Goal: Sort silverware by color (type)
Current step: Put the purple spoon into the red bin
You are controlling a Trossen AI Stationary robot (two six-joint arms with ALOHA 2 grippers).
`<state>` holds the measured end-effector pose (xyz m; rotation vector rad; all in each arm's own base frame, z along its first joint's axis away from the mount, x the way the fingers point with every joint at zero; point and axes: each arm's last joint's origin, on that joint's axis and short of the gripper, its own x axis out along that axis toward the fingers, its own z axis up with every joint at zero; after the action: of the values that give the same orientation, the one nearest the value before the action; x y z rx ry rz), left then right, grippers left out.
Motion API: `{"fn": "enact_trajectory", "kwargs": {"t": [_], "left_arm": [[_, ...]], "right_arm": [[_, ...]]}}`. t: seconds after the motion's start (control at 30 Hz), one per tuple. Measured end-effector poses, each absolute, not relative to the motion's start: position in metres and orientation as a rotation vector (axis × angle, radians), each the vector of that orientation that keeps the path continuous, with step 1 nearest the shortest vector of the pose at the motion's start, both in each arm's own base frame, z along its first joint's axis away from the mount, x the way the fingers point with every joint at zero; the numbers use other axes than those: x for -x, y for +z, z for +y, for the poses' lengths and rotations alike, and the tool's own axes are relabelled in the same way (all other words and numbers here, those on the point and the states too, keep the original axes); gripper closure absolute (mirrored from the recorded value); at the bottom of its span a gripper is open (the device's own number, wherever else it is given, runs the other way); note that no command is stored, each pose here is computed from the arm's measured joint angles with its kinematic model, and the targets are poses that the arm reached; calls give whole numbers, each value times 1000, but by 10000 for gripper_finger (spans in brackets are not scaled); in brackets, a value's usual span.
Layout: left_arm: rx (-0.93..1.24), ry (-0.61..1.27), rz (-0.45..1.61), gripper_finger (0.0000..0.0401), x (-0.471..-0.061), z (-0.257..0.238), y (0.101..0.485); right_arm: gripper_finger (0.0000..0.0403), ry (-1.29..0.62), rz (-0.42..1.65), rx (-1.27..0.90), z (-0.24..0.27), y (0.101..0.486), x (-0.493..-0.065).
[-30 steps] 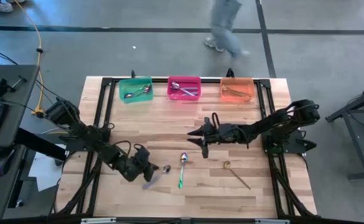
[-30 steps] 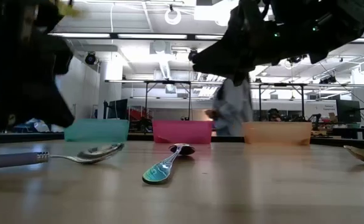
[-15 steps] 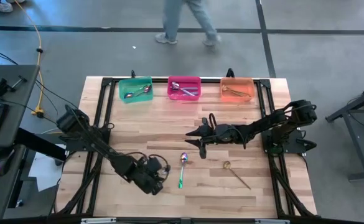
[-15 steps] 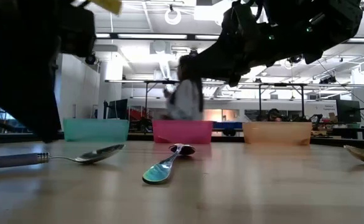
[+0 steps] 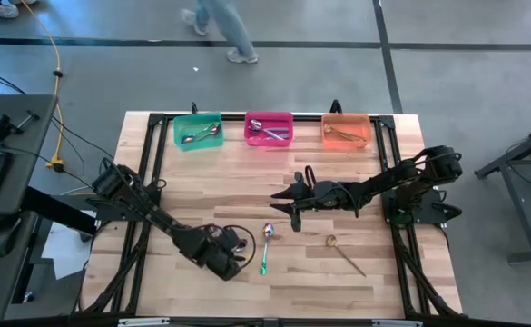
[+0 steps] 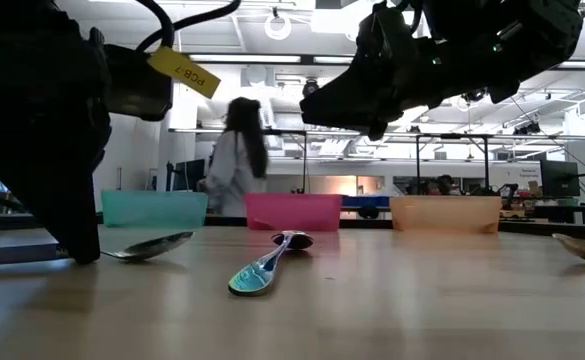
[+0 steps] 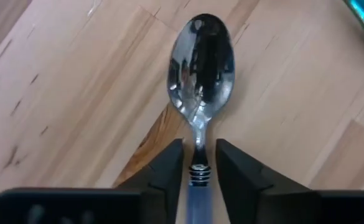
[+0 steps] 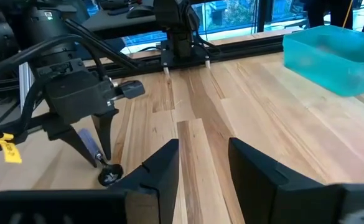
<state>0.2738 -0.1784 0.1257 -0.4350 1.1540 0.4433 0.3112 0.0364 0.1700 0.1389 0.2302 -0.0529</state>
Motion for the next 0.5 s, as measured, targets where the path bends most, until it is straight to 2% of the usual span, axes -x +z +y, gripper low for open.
{"fn": "enact_trajectory", "kwargs": {"t": [0.2,0.5], "left_arm": [[387,417,1248,387,-269,-172,121],[337,343,1282,397,-271,-164,125]], "right_arm": [[279,-50,230,-113,36,170,-311],[279,-79,230,-98,26,170,-312]]}}
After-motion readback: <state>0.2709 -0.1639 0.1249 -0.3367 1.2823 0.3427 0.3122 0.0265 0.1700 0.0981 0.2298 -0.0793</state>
